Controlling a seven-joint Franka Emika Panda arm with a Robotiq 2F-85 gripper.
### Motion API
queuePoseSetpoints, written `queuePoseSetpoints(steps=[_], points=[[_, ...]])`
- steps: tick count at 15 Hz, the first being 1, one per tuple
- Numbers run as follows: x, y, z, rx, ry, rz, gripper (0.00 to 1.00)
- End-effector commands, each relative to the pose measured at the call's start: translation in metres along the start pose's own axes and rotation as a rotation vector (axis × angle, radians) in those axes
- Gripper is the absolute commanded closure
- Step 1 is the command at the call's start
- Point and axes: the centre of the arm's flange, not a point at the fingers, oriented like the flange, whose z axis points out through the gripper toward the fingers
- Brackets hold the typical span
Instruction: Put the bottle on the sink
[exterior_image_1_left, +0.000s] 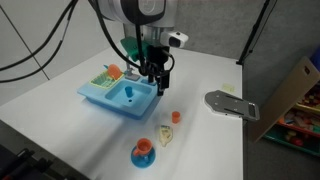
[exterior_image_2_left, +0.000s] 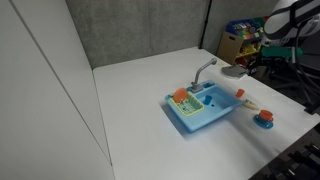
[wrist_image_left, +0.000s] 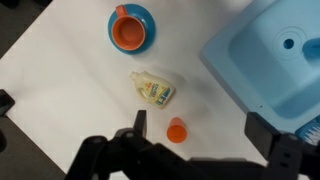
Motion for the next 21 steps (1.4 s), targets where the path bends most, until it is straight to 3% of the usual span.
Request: queuePoseSetpoints(steps=[1,11,17,20,21], points=[[0.018,0.008,0.025,-0.019,0.042,0.018,0.0],[0.045,0.024,0.106,-0.091,0.077,-0.054,0.0],[0.055,0.029,0.123,-0.148,0.058,-0.243,0.0],[0.054,0.024,0.109,-0.146,0.061,-0.256,0.0],[0.046,0.026,0.123,-0.146,0.06,-0.233,0.0]])
